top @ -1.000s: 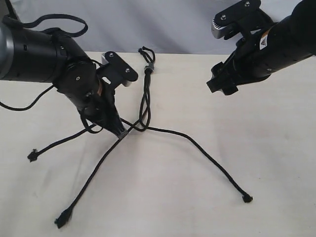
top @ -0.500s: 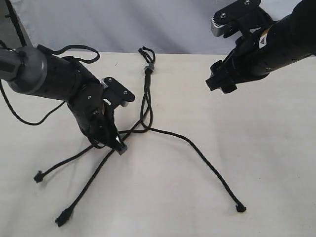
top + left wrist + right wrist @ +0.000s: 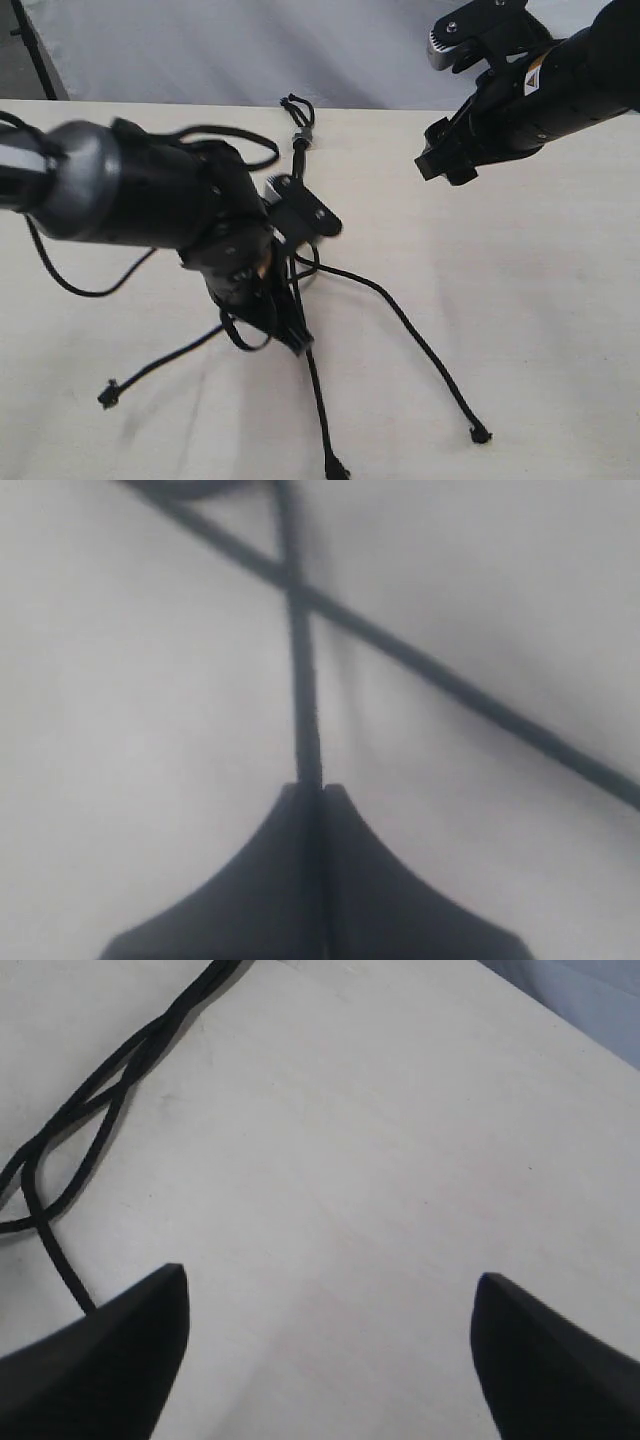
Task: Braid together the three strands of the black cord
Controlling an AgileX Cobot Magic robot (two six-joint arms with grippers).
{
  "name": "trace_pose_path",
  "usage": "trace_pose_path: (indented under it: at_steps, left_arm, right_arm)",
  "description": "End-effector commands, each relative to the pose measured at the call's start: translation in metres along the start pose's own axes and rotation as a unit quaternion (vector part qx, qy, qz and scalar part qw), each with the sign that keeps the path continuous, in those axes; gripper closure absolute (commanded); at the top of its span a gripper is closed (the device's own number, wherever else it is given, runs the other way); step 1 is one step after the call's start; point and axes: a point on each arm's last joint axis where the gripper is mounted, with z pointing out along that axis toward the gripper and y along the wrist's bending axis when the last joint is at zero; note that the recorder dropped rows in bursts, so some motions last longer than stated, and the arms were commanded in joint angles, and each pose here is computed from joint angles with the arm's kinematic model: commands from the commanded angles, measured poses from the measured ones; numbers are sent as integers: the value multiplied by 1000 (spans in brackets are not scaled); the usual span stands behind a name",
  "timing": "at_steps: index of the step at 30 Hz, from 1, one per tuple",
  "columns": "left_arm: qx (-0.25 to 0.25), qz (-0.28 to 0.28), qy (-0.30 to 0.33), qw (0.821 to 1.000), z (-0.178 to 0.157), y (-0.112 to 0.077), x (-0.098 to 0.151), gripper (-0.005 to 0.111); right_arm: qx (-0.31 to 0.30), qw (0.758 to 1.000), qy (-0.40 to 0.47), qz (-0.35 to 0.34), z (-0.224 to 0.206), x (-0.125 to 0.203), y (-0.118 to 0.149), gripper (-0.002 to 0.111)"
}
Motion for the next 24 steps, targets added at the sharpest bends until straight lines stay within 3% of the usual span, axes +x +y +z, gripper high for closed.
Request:
trace_pose_path:
  at_steps: [1,7,15,24]
  left_arm:
    - [-45,-74,9,996,-12,44,9,107]
    - [-45,-109,19,993,5,69,29,107]
    - [-25,-124,-11,992,15,66,37,105]
    - [-21,-137,13,990,24,63,43,53]
  right_arm:
    - [3,1000,0,0,-2,1,-2,35]
    - [2,1000,2,1,-1,1,-1,35]
    - [0,1000,0,4,-1,1,-1,35]
    - [-9,1000,2,23,-1,1,1,35]
